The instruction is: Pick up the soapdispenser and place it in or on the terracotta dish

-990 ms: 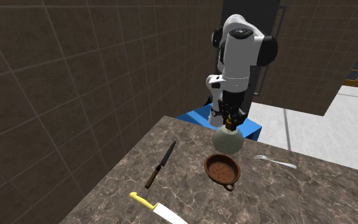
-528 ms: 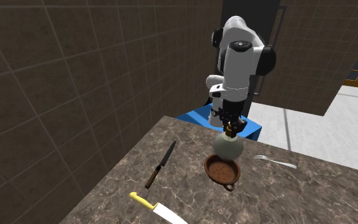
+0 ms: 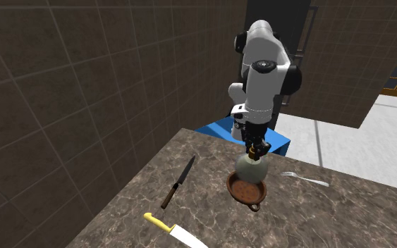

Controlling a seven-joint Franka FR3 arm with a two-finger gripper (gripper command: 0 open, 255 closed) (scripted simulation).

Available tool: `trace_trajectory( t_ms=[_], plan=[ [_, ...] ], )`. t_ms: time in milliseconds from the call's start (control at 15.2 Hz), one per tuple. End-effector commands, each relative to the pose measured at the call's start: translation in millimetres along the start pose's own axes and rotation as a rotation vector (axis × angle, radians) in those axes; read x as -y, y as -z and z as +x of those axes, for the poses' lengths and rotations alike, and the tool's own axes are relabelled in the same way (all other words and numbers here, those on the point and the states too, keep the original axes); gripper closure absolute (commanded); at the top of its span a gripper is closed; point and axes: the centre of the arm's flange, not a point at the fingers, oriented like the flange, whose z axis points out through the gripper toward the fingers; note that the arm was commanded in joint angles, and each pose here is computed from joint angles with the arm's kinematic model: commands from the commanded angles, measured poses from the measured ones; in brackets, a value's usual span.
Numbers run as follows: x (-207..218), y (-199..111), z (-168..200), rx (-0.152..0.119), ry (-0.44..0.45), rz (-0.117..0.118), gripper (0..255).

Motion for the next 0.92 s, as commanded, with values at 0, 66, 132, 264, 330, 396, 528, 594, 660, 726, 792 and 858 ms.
trace_trajectory(
  t_ms=[0, 66, 132, 264, 330, 396, 528, 594, 660, 726, 792, 858],
  plan=[
    [0, -10, 1, -0.001, 0.000, 0.001, 255],
    [0, -16, 2, -0.001, 0.000, 0.001, 255],
    [0, -21, 2, -0.001, 0.000, 0.001, 255],
    [-1, -31, 3, -0.001, 0.000, 0.001, 255],
    [-1, -37, 3, -0.001, 0.000, 0.001, 255],
    [-1, -42, 3, -0.001, 0.000, 0.001, 255],
    [-1, -48, 4, -0.001, 0.000, 0.001, 255],
    [-1, -48, 4, -0.001, 0.000, 0.001, 255],
    [-1, -48, 4, -0.001, 0.000, 0.001, 255],
    [-1, -48, 4, -0.001, 0.000, 0.001, 255],
    [-1, -48, 4, -0.001, 0.000, 0.001, 255],
    [-1, -48, 4, -0.001, 0.000, 0.001, 255]
  ],
)
